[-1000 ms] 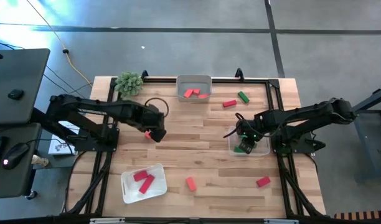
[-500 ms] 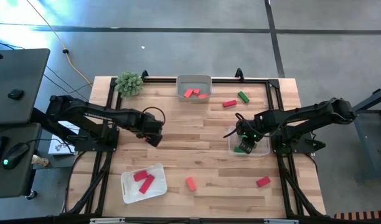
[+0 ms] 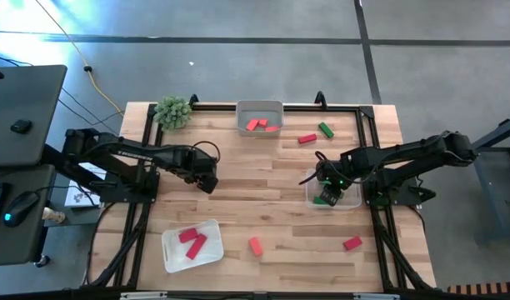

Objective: Sort & place blocks by color
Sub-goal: Put the orange wooden block into the gray bin

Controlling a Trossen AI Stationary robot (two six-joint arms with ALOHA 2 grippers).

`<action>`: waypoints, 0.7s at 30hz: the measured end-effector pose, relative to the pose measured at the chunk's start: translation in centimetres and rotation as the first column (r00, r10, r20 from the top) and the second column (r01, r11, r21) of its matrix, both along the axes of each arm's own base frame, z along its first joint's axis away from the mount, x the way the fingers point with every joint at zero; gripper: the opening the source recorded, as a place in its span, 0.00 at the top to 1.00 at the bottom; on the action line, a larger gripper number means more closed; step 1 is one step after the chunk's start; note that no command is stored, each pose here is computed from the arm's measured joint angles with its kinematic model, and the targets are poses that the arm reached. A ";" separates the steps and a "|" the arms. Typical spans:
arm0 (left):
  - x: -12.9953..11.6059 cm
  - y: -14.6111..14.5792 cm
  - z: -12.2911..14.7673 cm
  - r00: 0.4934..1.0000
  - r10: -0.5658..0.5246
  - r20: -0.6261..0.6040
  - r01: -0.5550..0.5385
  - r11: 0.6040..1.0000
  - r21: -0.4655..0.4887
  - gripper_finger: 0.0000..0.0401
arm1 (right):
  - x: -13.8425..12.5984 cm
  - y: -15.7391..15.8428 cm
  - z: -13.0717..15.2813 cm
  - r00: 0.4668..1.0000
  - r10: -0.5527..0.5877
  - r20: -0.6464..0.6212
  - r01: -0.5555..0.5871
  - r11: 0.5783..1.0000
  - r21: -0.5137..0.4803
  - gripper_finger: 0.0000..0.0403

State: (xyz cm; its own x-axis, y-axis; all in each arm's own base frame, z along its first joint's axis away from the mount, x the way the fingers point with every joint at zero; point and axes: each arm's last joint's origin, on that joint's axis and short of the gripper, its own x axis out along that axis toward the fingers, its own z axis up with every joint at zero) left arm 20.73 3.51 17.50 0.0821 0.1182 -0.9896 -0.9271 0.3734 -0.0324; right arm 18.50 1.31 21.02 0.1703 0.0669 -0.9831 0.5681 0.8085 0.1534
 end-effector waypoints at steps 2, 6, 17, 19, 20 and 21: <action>0.0 0.2 -0.2 1.000 0.008 0.008 -0.008 1.000 0.003 0.44 | 0.0 0.0 0.0 1.000 0.000 0.000 0.000 1.000 0.000 0.60; -0.5 0.7 -0.7 0.999 0.035 -0.012 -0.035 0.999 0.001 0.44 | 0.0 0.0 0.0 1.000 -0.001 0.001 0.001 1.000 -0.004 0.60; -1.0 0.8 -2.2 0.999 0.042 0.023 -0.042 0.999 -0.014 0.44 | 0.0 -0.1 0.0 1.000 -0.006 0.002 0.006 1.000 -0.024 0.60; -1.1 0.8 -2.5 0.999 0.042 0.025 -0.042 0.999 -0.014 0.44 | 0.0 -0.1 0.0 1.000 -0.008 0.002 0.008 1.000 -0.026 0.60; -1.3 0.7 -2.7 0.999 0.042 0.016 -0.041 0.999 -0.019 0.44 | 0.0 -0.1 0.0 1.000 -0.008 0.002 0.008 1.000 -0.026 0.60; -1.4 0.7 -2.9 0.999 0.041 0.008 -0.041 0.999 -0.025 0.45 | 0.0 -0.1 0.0 1.000 -0.008 0.003 0.008 1.000 -0.026 0.60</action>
State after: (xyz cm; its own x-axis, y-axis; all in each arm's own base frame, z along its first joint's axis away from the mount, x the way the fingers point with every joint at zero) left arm 19.28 4.21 14.63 0.0857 0.0975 -0.9915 -0.9414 0.3337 -0.0486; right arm 18.52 1.18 21.02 0.1732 0.0402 -0.9841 0.5742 0.8076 0.1341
